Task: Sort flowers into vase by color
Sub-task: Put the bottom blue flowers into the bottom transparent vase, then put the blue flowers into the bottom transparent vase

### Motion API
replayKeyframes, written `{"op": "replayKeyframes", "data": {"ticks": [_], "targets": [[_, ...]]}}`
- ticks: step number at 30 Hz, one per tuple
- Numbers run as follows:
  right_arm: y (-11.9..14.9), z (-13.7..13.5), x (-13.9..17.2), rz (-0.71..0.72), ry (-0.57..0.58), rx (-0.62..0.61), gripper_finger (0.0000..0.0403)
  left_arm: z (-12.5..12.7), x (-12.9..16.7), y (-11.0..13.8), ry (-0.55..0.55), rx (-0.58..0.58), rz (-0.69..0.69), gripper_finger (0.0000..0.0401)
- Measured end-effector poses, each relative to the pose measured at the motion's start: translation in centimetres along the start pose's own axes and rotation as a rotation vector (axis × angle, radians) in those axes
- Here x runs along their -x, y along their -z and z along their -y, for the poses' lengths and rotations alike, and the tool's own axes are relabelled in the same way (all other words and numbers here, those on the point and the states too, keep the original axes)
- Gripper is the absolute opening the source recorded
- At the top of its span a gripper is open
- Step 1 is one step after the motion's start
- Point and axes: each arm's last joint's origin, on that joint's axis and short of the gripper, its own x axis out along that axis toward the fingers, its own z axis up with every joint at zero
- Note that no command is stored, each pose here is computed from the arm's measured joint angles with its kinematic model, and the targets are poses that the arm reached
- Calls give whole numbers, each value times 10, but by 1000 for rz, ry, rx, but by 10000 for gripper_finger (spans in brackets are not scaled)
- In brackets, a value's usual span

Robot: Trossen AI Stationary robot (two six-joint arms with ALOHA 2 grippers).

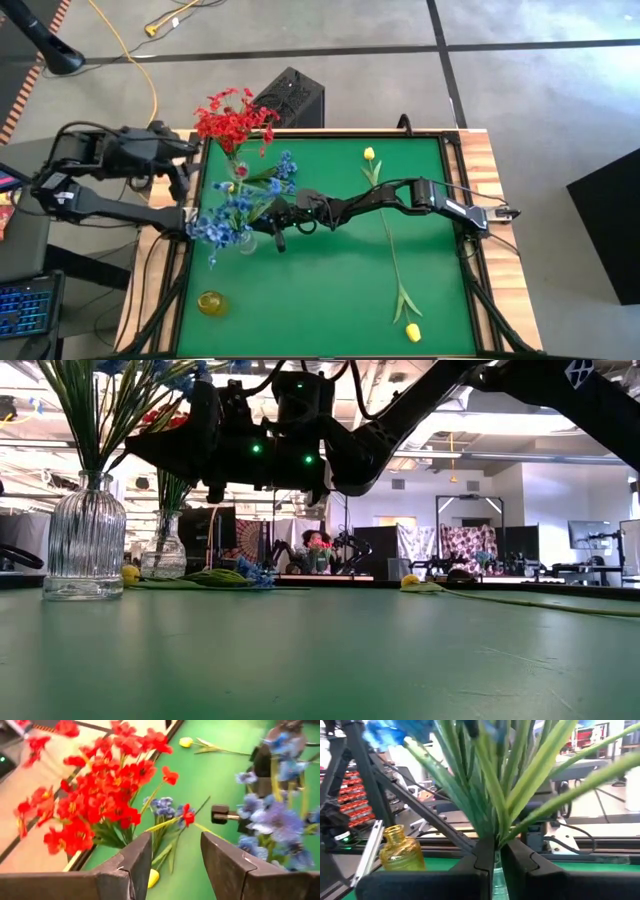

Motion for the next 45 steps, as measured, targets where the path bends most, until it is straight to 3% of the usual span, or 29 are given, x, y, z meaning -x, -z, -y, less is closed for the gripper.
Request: {"op": "replayKeyframes", "data": {"ticks": [8, 16, 21, 28, 32, 39, 45], "targets": [[7, 4, 1, -77, -14, -8, 94, 2, -35, 21, -98, -16, -128, 158], [10, 13, 6, -198, -2, -39, 217, -4, -47, 24, -166, -48, -175, 158], [-9, 22, 16, -324, 12, -48, 269, -10, -48, 25, -208, -47, -192, 158], [-51, 33, 45, -566, 60, -1, 276, -15, -50, 25, -209, -43, -221, 158], [-64, 47, 70, -635, 91, 43, 276, -15, -48, 27, -205, -36, -224, 158], [-52, 98, 127, -472, 270, -12, 275, -16, -36, 34, -171, 24, -174, 158], [-30, 114, 127, -398, 281, 24, 275, -16, -33, 35, -170, 31, -158, 158]]}}
